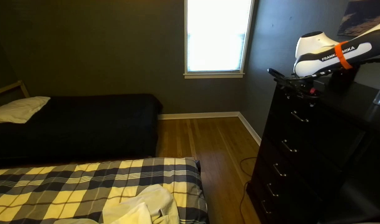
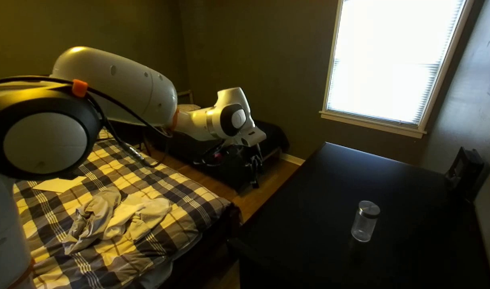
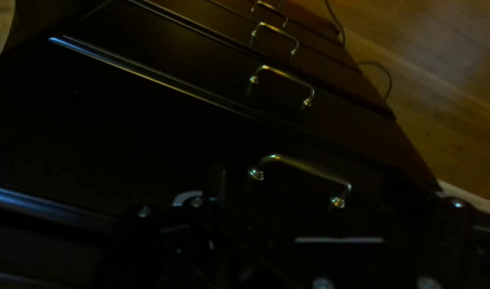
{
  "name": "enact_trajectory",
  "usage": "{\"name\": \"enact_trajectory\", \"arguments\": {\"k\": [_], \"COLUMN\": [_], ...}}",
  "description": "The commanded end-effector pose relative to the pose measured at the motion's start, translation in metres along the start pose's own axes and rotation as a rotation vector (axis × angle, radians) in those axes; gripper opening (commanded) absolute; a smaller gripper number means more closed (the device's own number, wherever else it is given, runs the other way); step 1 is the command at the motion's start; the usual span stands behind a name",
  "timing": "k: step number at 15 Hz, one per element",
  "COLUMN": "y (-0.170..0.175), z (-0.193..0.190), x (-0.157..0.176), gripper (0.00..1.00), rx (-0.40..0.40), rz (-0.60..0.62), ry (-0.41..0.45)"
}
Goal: Put the jar on the counter and close the drawer
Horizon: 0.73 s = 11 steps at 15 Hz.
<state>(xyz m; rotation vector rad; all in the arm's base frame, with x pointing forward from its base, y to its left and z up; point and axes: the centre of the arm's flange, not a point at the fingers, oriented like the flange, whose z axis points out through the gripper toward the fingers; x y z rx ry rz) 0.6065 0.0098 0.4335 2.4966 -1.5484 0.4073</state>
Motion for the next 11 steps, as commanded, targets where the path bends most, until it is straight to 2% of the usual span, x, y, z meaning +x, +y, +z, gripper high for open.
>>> {"name": "enact_trajectory", "arguments": {"k": [1,5,8,9,11], "y": [-0.006,0.005,0.021,0.018,0.023], "z": [-0.081,-0.159,-0.196,-0.181,-0.195], "x": [-0.015,-0.007,0.001,-0.007,-0.002], "gripper": [1.00,1.00,1.00,1.00,1.00], "rx": [-0.024,-0.006,-0.004,-0.002,0.004], "rz": [-0.191,-0.421,-0.590,-0.498,-0.554], "ry": [-0.074,-0.115,-0.115,-0.089,-0.086]}}
